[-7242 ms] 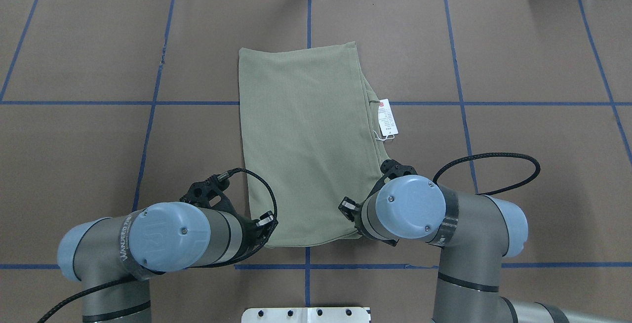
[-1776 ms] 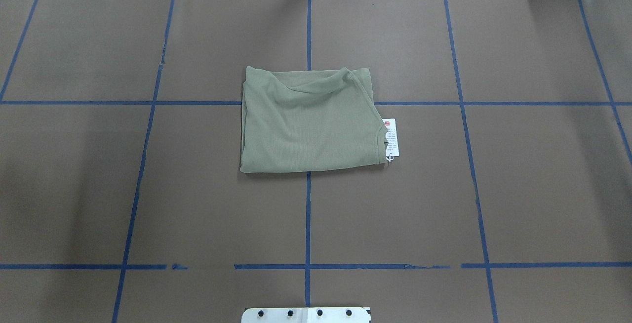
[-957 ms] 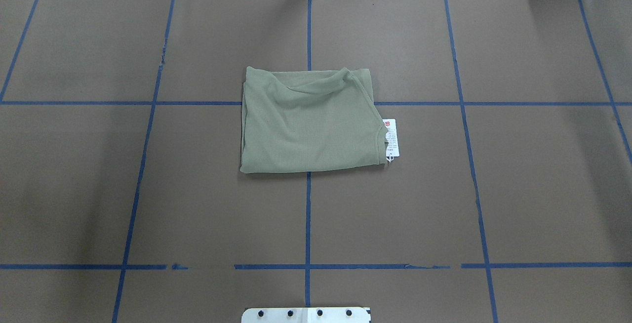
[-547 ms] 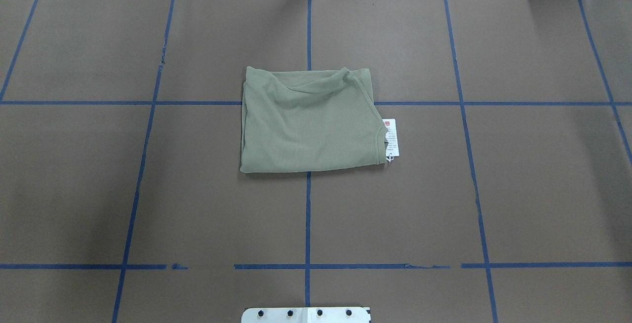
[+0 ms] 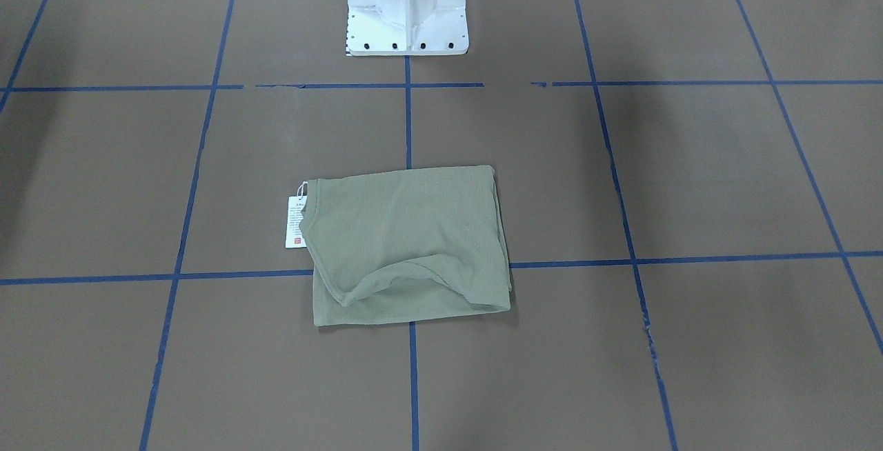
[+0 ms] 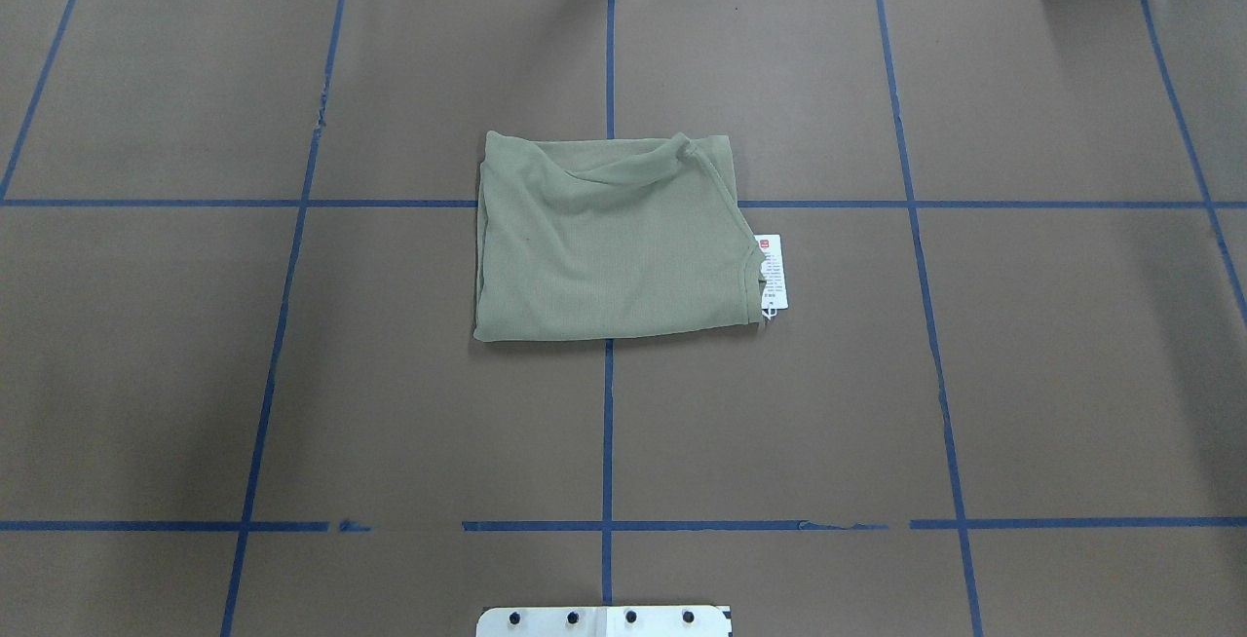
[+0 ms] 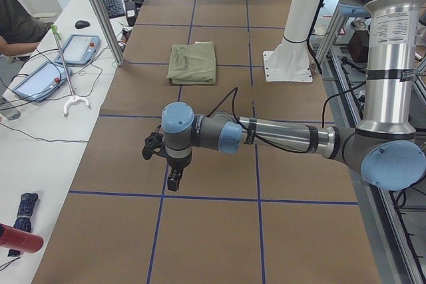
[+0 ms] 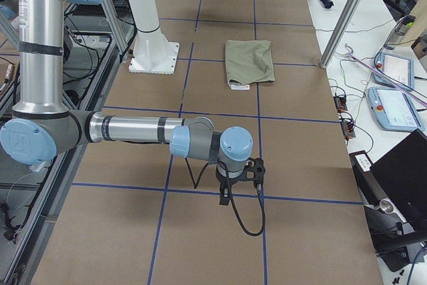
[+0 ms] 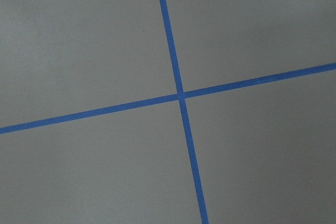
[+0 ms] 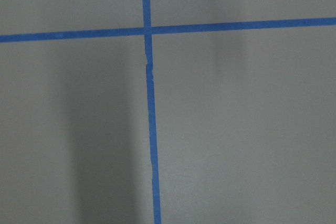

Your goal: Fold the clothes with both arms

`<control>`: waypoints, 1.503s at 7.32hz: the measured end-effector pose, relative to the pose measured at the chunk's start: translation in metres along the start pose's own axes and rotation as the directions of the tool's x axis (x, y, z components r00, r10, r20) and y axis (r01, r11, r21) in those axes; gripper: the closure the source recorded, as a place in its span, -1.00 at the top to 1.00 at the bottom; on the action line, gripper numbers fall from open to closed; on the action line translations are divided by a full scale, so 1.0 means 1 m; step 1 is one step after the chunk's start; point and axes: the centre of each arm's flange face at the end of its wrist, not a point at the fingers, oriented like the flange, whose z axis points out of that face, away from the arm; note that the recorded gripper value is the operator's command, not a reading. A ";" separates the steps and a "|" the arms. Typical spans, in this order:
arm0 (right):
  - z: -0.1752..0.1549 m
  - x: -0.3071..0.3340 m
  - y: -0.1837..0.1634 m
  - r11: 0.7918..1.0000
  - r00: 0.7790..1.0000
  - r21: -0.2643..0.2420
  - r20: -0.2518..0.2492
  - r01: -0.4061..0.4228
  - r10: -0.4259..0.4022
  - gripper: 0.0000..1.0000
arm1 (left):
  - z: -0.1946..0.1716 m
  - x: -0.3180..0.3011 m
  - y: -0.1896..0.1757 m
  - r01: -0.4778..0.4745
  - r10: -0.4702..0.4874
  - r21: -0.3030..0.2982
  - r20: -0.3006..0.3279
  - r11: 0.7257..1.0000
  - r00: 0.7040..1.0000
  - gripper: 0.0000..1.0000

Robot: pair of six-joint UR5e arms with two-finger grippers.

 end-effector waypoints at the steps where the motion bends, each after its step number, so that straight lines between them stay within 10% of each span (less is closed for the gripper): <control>1: -0.005 -0.004 -0.002 1.000 1.000 0.024 0.000 -0.002 0.002 1.00 | -0.002 0.001 0.000 -0.003 0.003 0.003 0.001 1.000 1.000 1.00; 11: -0.005 -0.008 -0.009 0.995 0.999 0.086 0.002 0.046 -0.046 1.00 | -0.002 0.001 0.000 -0.003 0.003 0.003 0.004 1.000 1.000 1.00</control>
